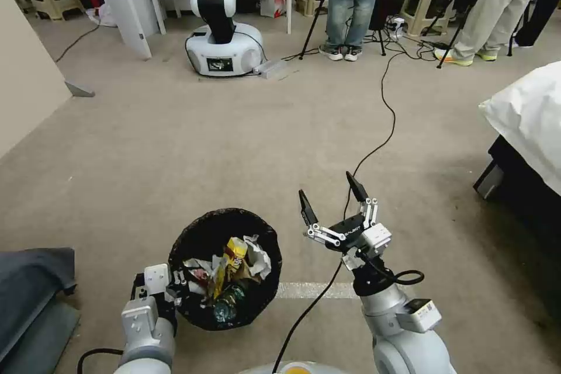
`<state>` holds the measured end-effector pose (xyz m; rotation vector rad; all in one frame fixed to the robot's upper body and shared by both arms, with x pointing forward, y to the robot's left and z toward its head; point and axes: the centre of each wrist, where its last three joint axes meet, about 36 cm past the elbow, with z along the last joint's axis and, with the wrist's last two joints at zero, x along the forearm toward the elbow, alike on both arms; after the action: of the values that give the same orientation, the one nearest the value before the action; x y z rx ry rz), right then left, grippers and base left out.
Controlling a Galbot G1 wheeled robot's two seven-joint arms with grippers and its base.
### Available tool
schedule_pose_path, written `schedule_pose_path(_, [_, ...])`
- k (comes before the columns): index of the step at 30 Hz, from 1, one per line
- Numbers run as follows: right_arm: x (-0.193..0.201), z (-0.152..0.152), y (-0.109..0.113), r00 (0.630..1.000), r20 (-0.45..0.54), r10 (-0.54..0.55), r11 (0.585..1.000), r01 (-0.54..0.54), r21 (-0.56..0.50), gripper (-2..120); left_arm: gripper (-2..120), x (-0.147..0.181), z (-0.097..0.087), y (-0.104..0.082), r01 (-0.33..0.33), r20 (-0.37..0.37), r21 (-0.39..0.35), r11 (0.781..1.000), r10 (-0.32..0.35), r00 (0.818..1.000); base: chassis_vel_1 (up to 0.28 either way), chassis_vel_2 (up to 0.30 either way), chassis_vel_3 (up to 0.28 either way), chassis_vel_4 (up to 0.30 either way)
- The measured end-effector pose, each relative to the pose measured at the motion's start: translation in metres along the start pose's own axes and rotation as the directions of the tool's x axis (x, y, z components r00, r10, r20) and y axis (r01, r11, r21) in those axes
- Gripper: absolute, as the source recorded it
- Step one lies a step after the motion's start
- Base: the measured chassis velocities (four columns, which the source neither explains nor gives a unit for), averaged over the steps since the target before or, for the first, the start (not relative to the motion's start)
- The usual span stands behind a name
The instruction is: Pick up the trash bin, then pick up the garbage from the floor and place it into the trash bin.
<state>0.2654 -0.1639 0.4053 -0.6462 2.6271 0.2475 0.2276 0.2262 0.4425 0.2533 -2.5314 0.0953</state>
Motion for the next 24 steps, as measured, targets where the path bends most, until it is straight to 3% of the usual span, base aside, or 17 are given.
schedule_pose_path(8, [0.001, 0.001, 0.003, 1.0, 0.003, -0.007, 1.0, 0.007, -0.007, 100, 0, -0.014, -0.014, 0.002, -0.072, -0.053, 0.055, 0.996, 0.075, 0.996, 0.0, 0.0, 0.0, 0.0])
schedule_pose_path(24, [0.0, 0.008, 0.012, 0.999, -0.006, -0.039, 0.999, 0.039, -0.038, 100, 0, -0.044, -0.005, 0.016, -0.047, -0.081, 0.115, 0.992, 0.057, 0.995, 0.0, 0.0, 0.0, 0.0])
